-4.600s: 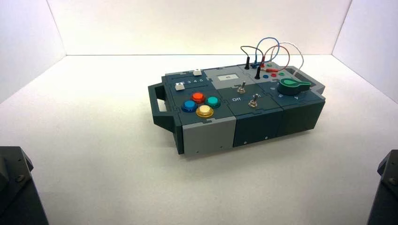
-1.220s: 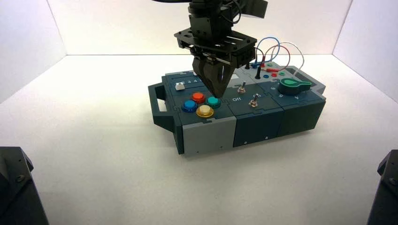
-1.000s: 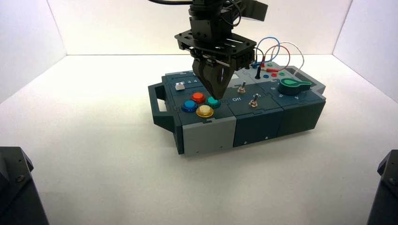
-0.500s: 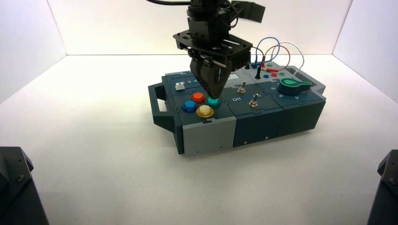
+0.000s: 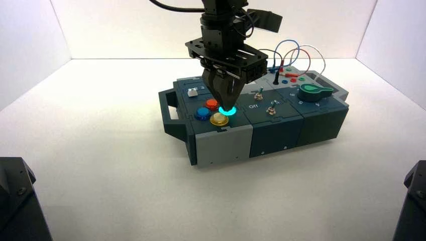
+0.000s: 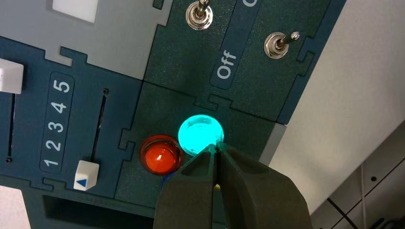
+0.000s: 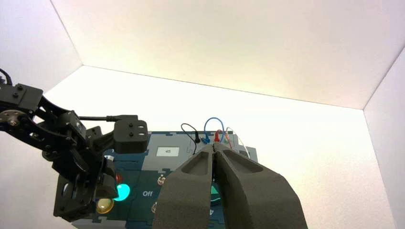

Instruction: Push the green button with the left gripper.

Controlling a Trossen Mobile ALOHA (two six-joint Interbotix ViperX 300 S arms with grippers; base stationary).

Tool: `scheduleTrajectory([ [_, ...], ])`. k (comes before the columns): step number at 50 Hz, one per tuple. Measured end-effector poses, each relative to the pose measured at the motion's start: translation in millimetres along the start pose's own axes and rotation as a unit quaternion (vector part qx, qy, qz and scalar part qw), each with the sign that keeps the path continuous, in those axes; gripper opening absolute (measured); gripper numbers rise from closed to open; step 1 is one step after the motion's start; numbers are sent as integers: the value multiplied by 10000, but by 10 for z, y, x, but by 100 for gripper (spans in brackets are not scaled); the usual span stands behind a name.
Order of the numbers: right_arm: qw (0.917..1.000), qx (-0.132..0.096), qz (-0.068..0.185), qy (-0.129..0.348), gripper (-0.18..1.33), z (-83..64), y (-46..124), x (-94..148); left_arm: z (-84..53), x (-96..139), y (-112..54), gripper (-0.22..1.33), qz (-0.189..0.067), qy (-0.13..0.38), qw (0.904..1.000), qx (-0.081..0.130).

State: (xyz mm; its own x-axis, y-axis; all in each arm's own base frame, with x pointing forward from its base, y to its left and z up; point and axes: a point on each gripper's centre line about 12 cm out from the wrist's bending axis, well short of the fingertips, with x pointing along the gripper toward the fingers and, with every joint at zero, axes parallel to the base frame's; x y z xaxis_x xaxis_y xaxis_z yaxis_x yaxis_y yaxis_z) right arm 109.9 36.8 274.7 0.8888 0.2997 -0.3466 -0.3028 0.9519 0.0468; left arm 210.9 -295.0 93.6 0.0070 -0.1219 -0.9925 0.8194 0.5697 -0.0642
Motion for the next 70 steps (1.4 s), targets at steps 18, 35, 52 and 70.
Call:
scheduleTrajectory([
  [18,10000,17,-3,-8,-15,2,-1,0,14,6,12,-17,2,-9,10000,31],
  [35,10000,14,4,-8,-15,2,1,0,18,8,18,-17,3,-9,10000,23],
  [52,10000,16,-3,-23,-15,5,-1,-3,69,-76,22,-17,23,-277,9996,-46],
  [70,10000,6,-1,-62,-15,8,0,-19,136,-774,93,-17,71,-1346,9903,-331],
])
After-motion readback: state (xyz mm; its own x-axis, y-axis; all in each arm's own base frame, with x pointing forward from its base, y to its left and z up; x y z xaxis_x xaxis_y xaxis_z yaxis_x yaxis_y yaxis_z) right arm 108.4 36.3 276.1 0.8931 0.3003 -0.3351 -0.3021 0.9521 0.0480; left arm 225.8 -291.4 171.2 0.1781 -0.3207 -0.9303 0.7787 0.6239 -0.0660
